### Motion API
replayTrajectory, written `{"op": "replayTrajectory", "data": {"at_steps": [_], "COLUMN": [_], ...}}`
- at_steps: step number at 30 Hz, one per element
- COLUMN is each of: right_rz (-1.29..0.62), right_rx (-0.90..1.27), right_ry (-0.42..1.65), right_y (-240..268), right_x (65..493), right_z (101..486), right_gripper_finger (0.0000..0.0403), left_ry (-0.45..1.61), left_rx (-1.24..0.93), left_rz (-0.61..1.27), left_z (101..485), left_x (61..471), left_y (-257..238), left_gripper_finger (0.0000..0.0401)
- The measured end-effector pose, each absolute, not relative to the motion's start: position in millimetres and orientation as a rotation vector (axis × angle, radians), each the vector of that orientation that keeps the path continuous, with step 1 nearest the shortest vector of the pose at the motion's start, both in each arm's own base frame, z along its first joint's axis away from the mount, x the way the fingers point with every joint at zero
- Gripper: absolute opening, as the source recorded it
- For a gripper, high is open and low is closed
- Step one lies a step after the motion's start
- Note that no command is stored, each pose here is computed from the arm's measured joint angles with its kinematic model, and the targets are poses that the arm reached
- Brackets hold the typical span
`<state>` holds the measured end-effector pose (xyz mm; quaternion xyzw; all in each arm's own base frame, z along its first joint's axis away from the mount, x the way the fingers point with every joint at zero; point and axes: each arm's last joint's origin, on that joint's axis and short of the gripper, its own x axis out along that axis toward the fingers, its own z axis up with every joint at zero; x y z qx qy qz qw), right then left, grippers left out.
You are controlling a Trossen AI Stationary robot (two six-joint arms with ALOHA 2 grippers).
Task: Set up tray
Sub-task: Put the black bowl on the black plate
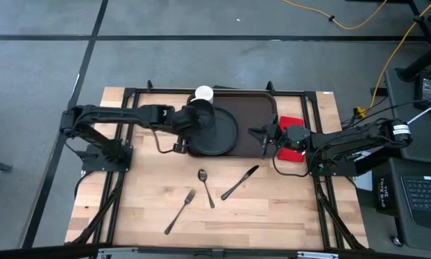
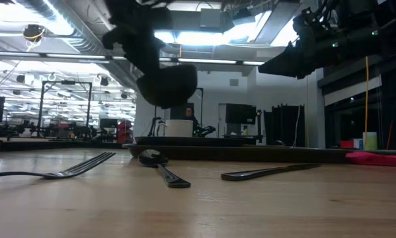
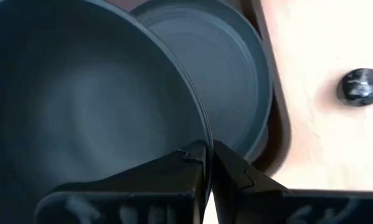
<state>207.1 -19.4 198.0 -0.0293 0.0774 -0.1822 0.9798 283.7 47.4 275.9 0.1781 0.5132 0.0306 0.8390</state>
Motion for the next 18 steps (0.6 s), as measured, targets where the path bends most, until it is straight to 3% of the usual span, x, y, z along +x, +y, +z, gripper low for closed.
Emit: {"op": "replayTrajectory", "data": {"at_steps": [11,18], "right_rz": [-0.368,-0.368], "right_rx": [-0.052,-0.049], "right_ry": [0.142,0.140], "right_y": [-19.5,-19.5], "right_x": [207.3,207.3], "right_z": [199.2,199.3], "right_gripper_finger": [0.0042,0.0042], "left_ry": [1.231,1.286], "left_rx": [0.437,0.390], "left_rz": [-0.131,-0.147], "left_z": [259.3,243.8], "left_x": [335.5,345.2], "left_y": [68.4,87.3], "left_gripper_finger": [0.0003,0.0003]}}
